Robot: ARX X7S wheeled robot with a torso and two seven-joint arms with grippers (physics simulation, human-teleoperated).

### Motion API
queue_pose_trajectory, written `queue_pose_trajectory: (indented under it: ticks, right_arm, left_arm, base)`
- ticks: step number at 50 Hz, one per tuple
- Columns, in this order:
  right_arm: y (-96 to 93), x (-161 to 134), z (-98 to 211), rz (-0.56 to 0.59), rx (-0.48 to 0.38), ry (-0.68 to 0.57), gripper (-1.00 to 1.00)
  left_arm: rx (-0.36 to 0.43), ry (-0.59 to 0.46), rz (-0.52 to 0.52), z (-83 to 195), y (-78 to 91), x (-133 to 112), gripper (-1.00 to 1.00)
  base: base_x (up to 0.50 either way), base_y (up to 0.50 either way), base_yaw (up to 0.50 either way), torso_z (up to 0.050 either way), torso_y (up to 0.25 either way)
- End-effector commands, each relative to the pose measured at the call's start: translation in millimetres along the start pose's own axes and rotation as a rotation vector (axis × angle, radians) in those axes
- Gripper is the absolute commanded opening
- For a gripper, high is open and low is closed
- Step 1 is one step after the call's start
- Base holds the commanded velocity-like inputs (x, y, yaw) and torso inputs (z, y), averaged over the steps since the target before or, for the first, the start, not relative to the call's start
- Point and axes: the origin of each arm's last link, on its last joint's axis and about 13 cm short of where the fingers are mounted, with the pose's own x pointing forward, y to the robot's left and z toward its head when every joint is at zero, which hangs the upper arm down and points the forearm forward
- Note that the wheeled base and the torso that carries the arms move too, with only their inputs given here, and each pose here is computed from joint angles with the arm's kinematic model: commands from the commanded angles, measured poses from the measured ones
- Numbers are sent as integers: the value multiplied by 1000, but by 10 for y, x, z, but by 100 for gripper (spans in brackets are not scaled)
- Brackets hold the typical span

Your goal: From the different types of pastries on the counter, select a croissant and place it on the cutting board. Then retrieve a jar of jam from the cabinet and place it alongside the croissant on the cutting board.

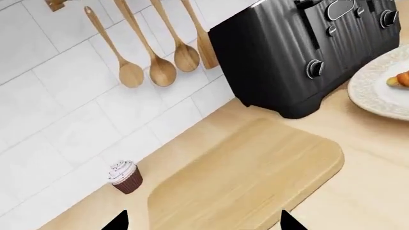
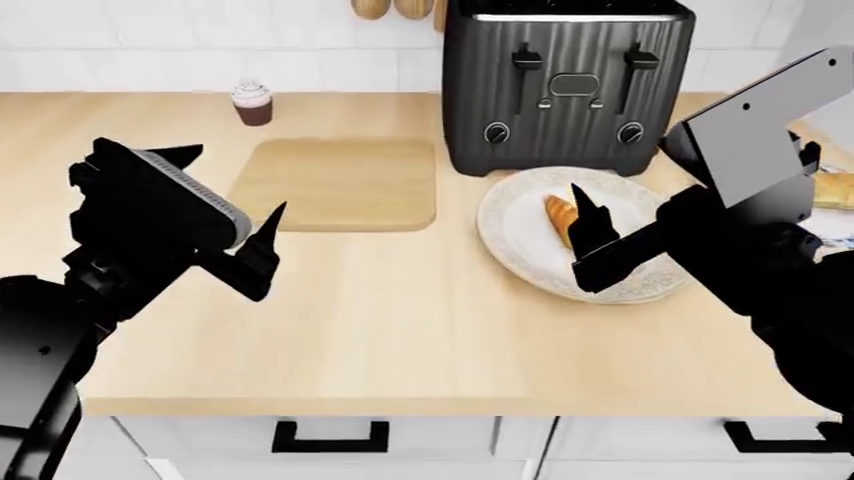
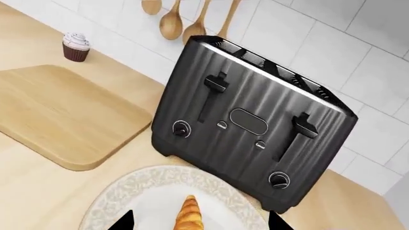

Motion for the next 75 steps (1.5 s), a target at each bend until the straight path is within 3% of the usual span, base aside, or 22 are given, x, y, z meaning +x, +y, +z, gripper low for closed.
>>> queue_pose_trajectory:
  ticks: [1, 7, 11, 25, 36, 46, 75]
  right_arm:
    - [0, -35, 2, 23, 4, 20, 100]
    - [26, -89, -26, 63, 23, 52, 100]
    - [78, -168, -51, 150, 0, 168, 100]
    - [-140, -179, 178, 96, 92, 341, 100]
    - [-253, -173, 208, 85, 149, 394, 100]
    - [-243, -23, 215, 139, 207, 411, 100]
    - [-235, 343, 263, 221, 203, 504, 100]
  left_arm:
    - [44, 17, -8, 61, 62, -24, 100]
    - [51, 16, 3, 72, 98, -40, 100]
    - [51, 21, 0, 72, 107, -50, 100]
    - [58, -1, 4, 150, 178, -100, 100]
    - [68, -3, 2, 172, 168, -110, 100]
    - [74, 4, 8, 172, 179, -136, 100]
    - [77, 26, 32, 92, 211, -125, 100]
  base:
    - [500, 0, 0, 0, 0]
    - [417, 0, 0, 0, 0]
    - [0, 0, 0, 0, 3]
    - [0, 0, 0, 0, 0]
    - [0, 0, 0, 0, 0]
    - [0, 0, 0, 0, 0]
    - [0, 0, 0, 0, 0]
